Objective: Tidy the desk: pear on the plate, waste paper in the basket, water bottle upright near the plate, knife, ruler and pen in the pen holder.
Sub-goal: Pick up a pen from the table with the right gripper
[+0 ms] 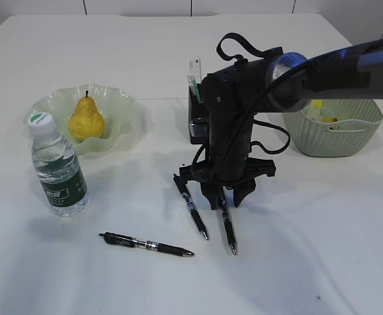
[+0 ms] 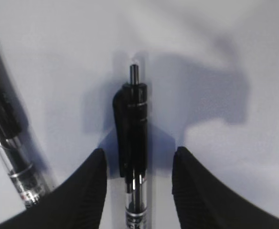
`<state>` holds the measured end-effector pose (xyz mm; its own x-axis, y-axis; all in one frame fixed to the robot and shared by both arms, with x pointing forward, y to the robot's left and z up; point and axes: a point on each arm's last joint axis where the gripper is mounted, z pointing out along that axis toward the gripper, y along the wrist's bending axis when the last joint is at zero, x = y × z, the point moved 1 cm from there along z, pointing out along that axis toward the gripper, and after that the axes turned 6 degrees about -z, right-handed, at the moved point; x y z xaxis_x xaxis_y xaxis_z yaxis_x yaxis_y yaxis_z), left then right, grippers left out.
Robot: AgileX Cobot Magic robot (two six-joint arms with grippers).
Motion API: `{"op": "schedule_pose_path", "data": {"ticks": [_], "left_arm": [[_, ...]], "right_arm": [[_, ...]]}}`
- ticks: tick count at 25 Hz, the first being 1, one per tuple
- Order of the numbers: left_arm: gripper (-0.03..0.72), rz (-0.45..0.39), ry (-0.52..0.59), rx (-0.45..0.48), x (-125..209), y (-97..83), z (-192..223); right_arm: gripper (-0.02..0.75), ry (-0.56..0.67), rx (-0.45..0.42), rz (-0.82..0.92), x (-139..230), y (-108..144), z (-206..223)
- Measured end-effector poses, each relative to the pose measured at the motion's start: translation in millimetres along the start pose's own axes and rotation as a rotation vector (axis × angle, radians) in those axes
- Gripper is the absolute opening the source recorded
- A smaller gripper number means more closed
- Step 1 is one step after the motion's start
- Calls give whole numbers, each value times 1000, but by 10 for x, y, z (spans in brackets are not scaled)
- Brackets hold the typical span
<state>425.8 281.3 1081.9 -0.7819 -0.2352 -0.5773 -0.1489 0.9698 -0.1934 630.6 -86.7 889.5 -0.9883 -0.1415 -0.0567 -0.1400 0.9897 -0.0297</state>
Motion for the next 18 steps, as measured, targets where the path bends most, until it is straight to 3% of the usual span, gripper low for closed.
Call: {"op": "schedule_pose_path", "data": {"ticks": [12, 18], "left_arm": [[402, 0, -2, 1, -2, -1, 0], [402, 0, -2, 1, -2, -1, 0]], "right_arm": [[327, -1, -1, 1, -19, 8, 17], [159, -1, 0, 2, -19, 8, 20]]}}
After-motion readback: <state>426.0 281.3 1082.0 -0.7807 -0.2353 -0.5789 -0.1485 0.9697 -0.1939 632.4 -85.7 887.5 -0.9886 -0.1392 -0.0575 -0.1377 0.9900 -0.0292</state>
